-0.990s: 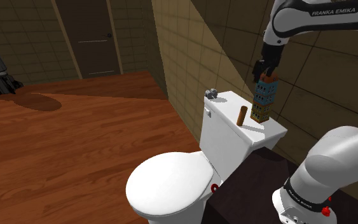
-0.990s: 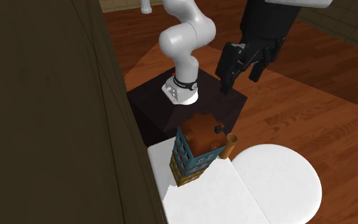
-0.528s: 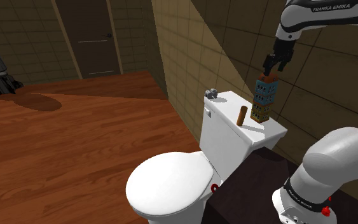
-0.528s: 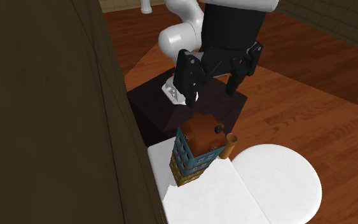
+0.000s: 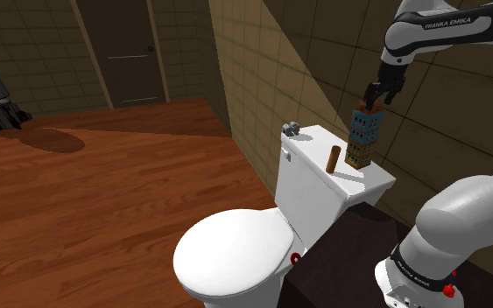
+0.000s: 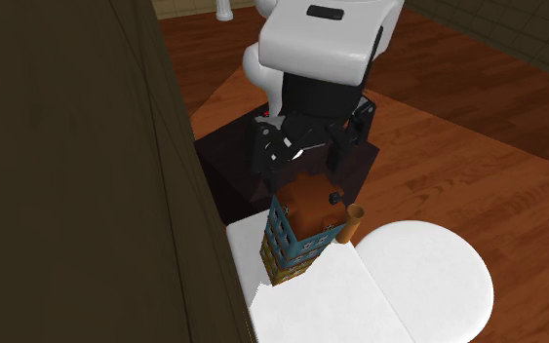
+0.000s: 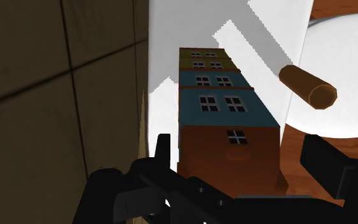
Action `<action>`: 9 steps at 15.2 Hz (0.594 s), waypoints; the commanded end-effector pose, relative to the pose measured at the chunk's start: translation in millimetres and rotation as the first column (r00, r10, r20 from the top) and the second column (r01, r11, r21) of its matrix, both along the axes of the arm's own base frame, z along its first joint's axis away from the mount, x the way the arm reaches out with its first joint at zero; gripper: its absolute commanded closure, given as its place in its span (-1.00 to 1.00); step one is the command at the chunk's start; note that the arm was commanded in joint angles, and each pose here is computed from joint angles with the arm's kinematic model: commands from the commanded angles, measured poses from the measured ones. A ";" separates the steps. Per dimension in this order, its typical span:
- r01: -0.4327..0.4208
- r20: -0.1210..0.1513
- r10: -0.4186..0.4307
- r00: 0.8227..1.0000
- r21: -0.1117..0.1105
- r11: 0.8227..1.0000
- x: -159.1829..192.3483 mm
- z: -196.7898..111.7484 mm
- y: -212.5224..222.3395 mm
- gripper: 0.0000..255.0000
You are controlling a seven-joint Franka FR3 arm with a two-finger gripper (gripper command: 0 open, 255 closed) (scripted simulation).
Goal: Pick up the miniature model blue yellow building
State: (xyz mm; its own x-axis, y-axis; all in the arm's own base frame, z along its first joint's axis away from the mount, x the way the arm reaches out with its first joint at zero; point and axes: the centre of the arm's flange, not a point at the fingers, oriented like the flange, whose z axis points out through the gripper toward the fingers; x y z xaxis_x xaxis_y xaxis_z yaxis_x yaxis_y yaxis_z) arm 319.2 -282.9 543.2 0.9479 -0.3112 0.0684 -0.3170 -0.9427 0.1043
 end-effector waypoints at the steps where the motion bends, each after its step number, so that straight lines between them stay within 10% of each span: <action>1: 0.000 0.000 0.000 1.000 0.000 1.000 -0.1 -8.4 0.9 -1.00; 3: 0.000 0.000 0.000 1.000 0.000 1.000 -0.1 -8.4 0.9 -1.00; 4: 0.000 0.000 0.000 1.000 0.000 1.000 0.1 -8.4 1.2 1.00; 9: 0.000 0.000 0.000 1.000 0.000 1.000 0.1 -8.3 1.3 1.00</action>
State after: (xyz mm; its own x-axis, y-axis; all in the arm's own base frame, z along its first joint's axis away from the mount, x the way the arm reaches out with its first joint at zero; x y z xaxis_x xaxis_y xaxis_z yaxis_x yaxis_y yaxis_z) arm 319.3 -281.5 535.7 0.9478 -0.3108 0.0709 -0.3169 -0.9427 0.1047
